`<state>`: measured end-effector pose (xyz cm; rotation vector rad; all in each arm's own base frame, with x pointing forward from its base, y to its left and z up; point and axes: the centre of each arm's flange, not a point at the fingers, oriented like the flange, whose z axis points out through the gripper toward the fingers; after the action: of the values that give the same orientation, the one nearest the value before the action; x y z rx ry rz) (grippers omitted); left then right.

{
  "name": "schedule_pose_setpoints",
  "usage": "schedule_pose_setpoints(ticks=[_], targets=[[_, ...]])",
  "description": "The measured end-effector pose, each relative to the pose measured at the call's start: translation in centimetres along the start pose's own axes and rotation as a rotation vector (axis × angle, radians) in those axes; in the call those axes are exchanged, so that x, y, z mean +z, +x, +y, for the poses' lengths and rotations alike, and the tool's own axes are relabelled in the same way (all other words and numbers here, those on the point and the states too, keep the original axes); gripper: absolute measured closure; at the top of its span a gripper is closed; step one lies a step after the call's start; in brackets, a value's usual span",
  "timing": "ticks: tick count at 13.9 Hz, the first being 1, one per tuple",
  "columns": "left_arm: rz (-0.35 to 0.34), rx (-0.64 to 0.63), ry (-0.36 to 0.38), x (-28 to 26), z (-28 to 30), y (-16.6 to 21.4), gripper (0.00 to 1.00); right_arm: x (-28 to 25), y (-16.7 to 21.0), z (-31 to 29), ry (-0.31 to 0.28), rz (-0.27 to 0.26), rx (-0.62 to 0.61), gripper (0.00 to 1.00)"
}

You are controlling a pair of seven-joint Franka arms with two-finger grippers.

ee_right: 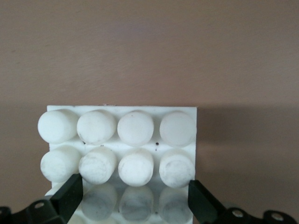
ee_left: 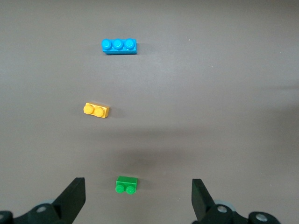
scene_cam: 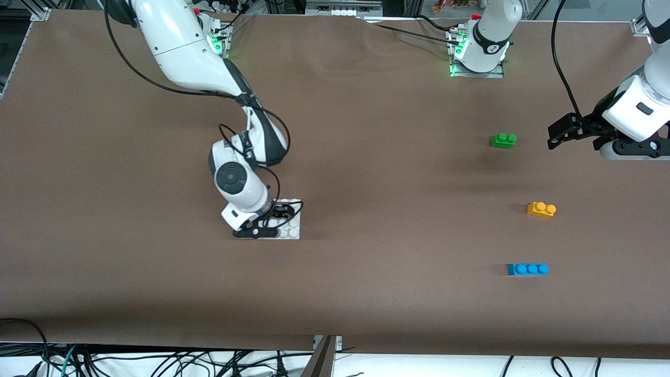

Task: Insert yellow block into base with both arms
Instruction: 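Slide the white base plate with the right gripper toward the table middle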

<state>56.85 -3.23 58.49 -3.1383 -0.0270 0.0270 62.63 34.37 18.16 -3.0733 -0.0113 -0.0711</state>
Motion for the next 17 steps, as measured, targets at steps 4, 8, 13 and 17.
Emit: schedule_pose_setpoints(ticks=[4, 8, 13, 17], targets=[[0.0, 0.0, 0.0, 0.0, 0.0, 0.0, 0.0, 0.4, -2.8, -6.8, 0.016, 0.012, 0.015, 0.0], [0.0, 0.0, 0.0, 0.0, 0.0, 0.0, 0.0, 0.7, -5.4, -11.4, 0.035, 0.031, 0.002, 0.0], [0.0, 0.0, 0.0, 0.0, 0.0, 0.0, 0.0, 1.3, -8.2, -15.7, 0.087, 0.085, -0.006, 0.0], [0.0, 0.0, 0.0, 0.0, 0.0, 0.0, 0.0, 1.6, -10.7, -19.1, 0.105, 0.091, -0.027, 0.0]])
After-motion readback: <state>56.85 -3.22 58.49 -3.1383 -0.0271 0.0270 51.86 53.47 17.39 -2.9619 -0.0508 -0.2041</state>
